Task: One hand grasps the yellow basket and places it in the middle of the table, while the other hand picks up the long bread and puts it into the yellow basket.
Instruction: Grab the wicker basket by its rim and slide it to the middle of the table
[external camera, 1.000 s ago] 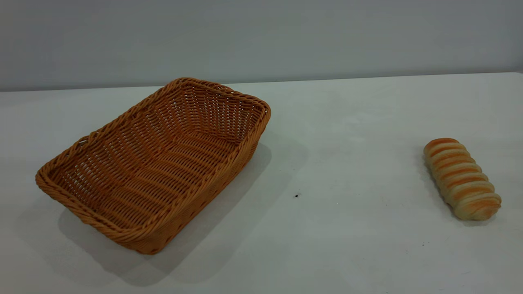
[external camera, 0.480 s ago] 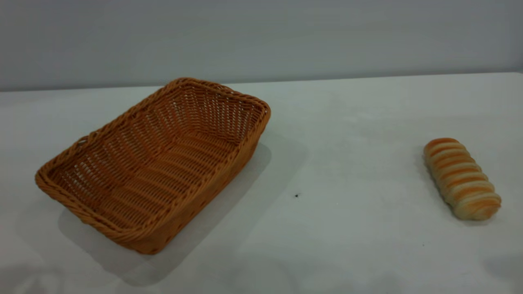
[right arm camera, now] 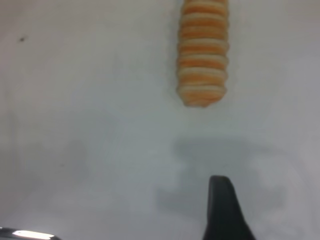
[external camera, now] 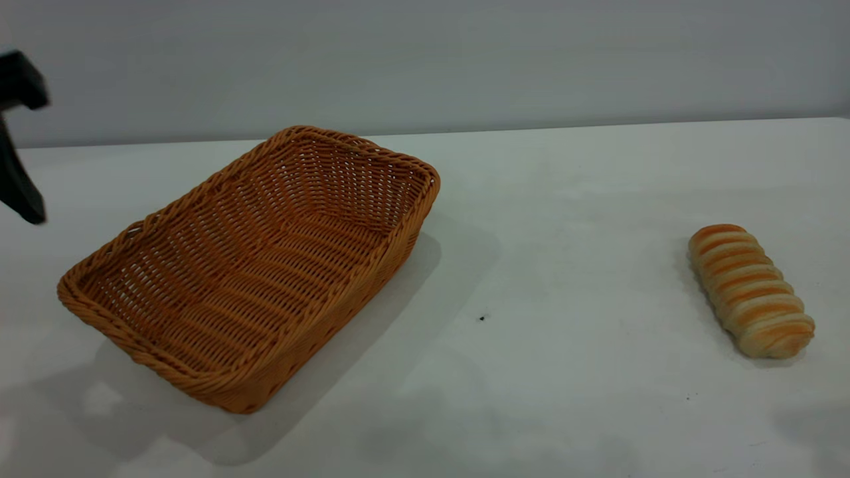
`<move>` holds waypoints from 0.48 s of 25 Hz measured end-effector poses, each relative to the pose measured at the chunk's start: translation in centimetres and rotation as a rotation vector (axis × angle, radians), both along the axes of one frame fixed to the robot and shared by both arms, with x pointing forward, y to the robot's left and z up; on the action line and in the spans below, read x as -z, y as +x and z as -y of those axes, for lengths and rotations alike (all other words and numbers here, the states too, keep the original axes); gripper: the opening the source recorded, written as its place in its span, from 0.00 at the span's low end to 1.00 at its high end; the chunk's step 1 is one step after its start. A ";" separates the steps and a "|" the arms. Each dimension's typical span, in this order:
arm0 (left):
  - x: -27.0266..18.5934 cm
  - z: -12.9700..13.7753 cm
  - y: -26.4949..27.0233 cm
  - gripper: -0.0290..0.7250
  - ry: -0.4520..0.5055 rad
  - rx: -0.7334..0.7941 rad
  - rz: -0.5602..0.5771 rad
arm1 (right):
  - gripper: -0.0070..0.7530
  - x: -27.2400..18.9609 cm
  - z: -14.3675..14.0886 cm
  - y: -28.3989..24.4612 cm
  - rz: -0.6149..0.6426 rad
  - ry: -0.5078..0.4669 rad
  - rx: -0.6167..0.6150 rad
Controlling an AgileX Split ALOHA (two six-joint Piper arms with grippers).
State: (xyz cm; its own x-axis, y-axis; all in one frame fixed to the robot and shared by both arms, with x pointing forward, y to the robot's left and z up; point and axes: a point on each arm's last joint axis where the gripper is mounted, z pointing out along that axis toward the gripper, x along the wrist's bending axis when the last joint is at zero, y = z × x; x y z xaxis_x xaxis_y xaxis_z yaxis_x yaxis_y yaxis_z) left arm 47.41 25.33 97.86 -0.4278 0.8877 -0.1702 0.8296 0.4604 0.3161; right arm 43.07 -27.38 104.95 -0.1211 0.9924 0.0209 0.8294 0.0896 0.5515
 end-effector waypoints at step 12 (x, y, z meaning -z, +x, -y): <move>4.2 1.7 5.6 0.71 0.008 -0.066 -0.296 | 0.66 0.0 -1.7 -0.3 -0.012 0.061 -0.082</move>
State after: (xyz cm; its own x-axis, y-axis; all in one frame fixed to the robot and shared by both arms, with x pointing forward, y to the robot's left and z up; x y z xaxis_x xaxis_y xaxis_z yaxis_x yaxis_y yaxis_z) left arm 52.96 23.60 93.65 -0.5142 0.8573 -0.0226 0.8547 0.5145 0.0687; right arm 42.76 -25.71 104.98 -0.2011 0.9761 0.0824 0.8270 0.1241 0.5483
